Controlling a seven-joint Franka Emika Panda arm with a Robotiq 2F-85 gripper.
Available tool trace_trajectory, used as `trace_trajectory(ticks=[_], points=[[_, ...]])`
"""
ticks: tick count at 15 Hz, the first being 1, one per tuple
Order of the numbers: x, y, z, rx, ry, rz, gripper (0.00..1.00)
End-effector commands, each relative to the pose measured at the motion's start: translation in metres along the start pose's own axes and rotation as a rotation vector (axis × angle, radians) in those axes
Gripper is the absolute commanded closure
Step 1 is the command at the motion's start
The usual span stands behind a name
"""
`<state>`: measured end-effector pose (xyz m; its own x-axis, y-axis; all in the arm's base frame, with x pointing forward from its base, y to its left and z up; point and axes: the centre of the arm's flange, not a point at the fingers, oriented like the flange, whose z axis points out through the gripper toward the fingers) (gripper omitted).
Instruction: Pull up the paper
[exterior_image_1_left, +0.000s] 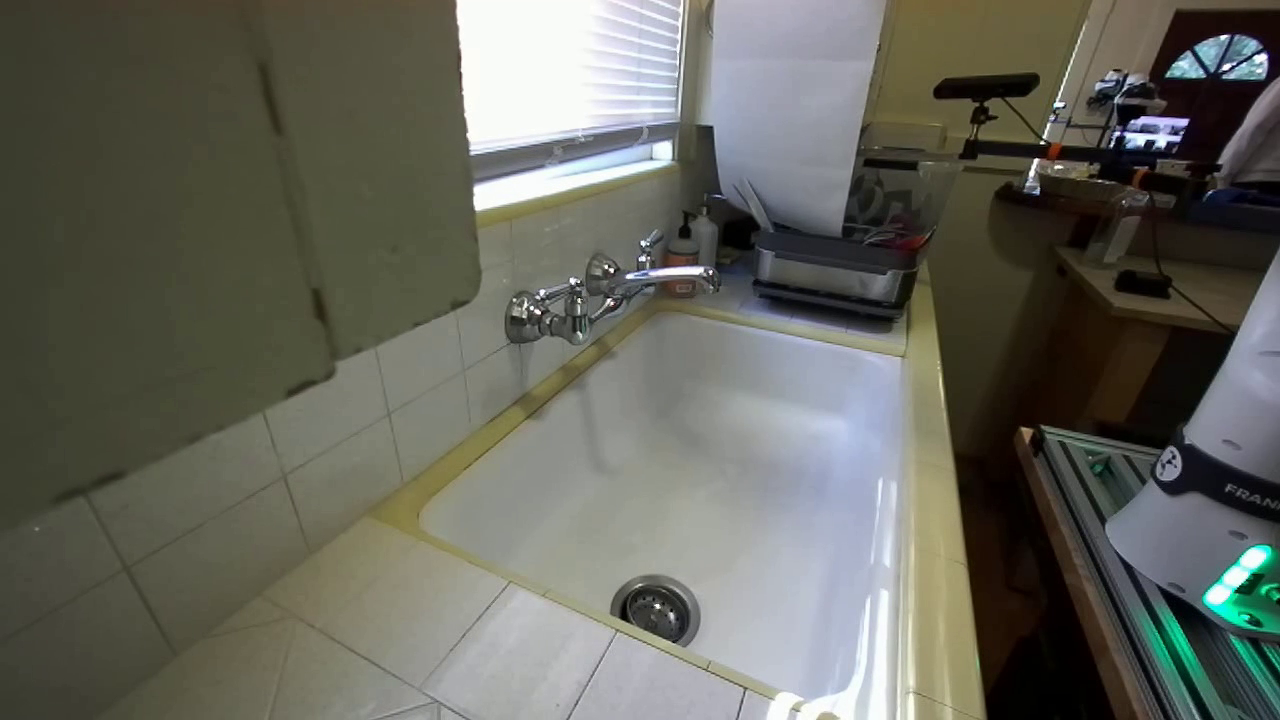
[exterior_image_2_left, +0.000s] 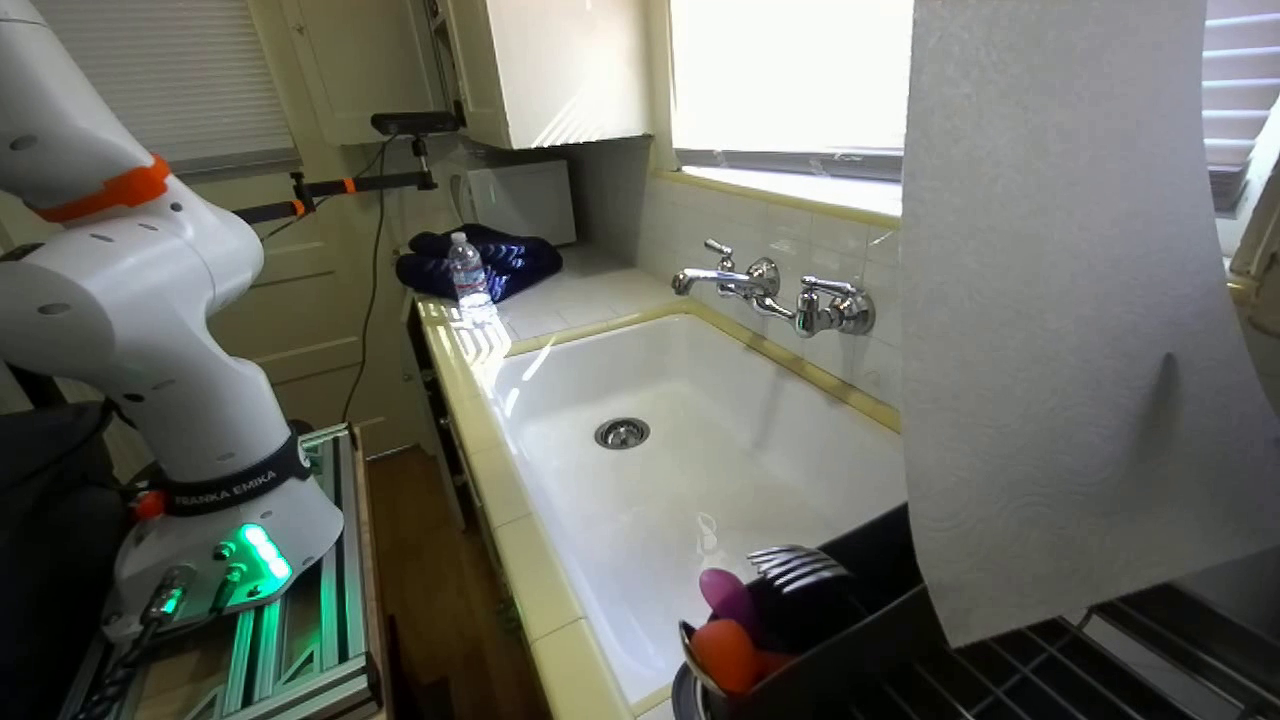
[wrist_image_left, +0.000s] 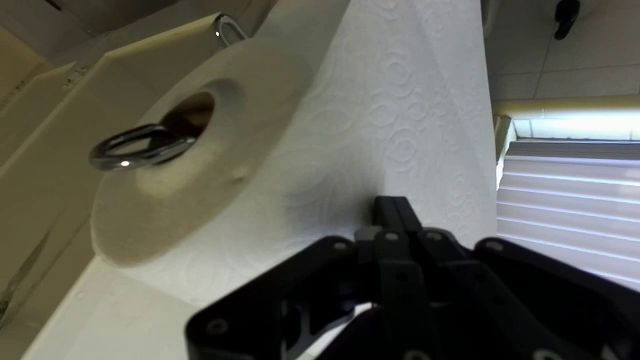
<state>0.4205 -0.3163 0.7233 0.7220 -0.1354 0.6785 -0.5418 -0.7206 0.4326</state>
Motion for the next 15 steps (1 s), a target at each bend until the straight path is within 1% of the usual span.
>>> trace_trajectory(ticks=[1, 15], points=[[-0.004, 0.015, -0.01, -0.033, -0.006, 0.039, 1.0], [0.002, 0.059, -0.025, -0.071, 0.051, 0.152, 1.0]])
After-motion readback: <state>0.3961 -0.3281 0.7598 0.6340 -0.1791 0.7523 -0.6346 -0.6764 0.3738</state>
